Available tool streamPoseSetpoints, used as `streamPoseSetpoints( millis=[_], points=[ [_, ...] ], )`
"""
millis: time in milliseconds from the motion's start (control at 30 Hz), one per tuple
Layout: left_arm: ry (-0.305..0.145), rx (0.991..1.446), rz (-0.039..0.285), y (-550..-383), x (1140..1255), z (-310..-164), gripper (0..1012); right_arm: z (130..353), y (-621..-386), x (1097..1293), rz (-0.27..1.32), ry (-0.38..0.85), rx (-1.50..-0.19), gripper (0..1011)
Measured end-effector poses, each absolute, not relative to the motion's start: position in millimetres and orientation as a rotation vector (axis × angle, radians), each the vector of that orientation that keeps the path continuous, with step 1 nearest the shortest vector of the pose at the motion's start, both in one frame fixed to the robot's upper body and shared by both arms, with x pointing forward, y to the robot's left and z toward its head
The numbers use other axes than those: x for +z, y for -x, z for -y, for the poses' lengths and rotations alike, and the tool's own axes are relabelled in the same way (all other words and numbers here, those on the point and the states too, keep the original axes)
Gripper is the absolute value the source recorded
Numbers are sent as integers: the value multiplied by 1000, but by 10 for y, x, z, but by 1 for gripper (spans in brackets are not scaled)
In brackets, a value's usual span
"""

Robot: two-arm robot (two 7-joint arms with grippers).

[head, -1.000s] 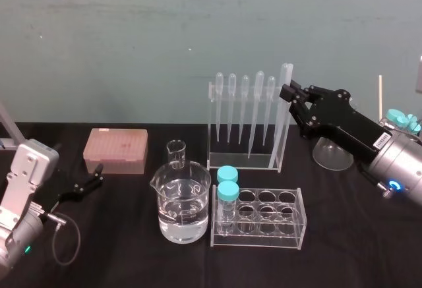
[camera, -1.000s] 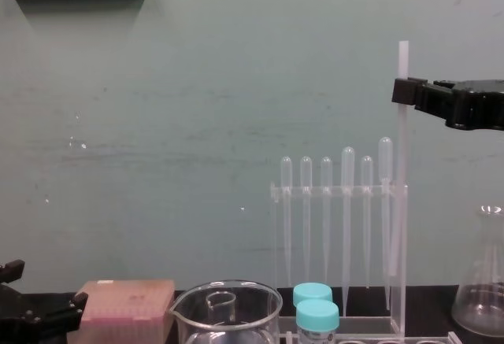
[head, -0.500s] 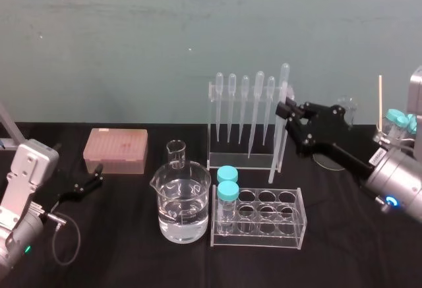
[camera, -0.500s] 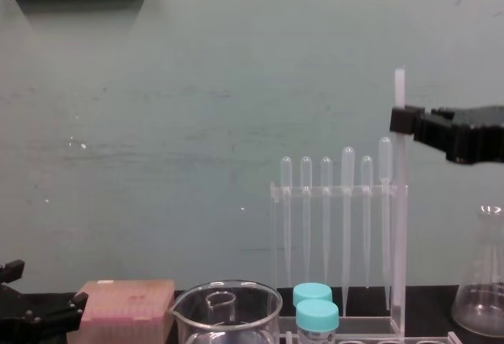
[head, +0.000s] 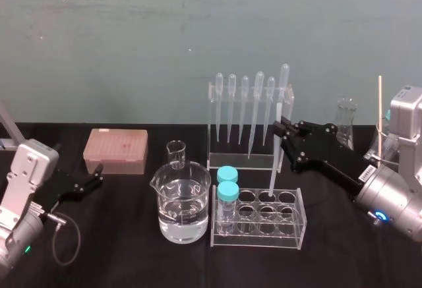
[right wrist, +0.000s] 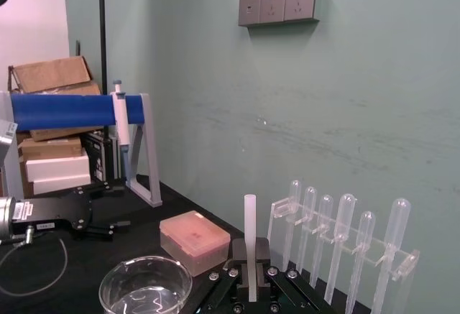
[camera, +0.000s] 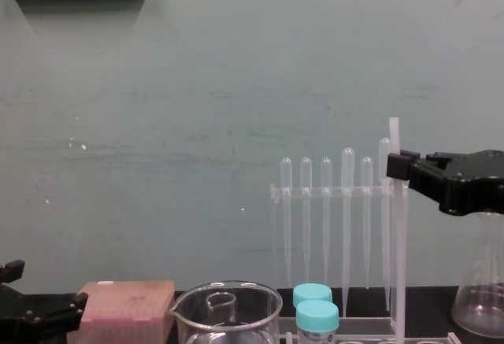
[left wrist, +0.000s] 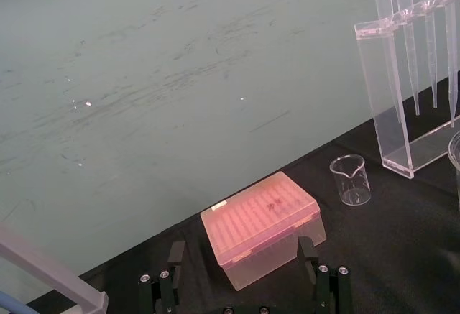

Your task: Pick up the stirring rod with one hand, then place it down.

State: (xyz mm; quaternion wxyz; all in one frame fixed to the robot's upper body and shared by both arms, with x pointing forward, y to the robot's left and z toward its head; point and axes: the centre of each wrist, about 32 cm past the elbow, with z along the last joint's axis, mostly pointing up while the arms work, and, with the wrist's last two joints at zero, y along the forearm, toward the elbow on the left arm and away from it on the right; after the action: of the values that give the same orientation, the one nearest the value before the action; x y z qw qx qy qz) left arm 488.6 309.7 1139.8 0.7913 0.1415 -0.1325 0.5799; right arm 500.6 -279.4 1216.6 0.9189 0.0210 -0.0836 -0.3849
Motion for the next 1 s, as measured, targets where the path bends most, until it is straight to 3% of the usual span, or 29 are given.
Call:
streamPoseSetpoints(
  millis=[1000],
  points=[
    [-304, 1248, 285, -4886, 11398, -3097, 1000, 2741, -5127, 11968, 140, -28, -774, 57]
  ],
)
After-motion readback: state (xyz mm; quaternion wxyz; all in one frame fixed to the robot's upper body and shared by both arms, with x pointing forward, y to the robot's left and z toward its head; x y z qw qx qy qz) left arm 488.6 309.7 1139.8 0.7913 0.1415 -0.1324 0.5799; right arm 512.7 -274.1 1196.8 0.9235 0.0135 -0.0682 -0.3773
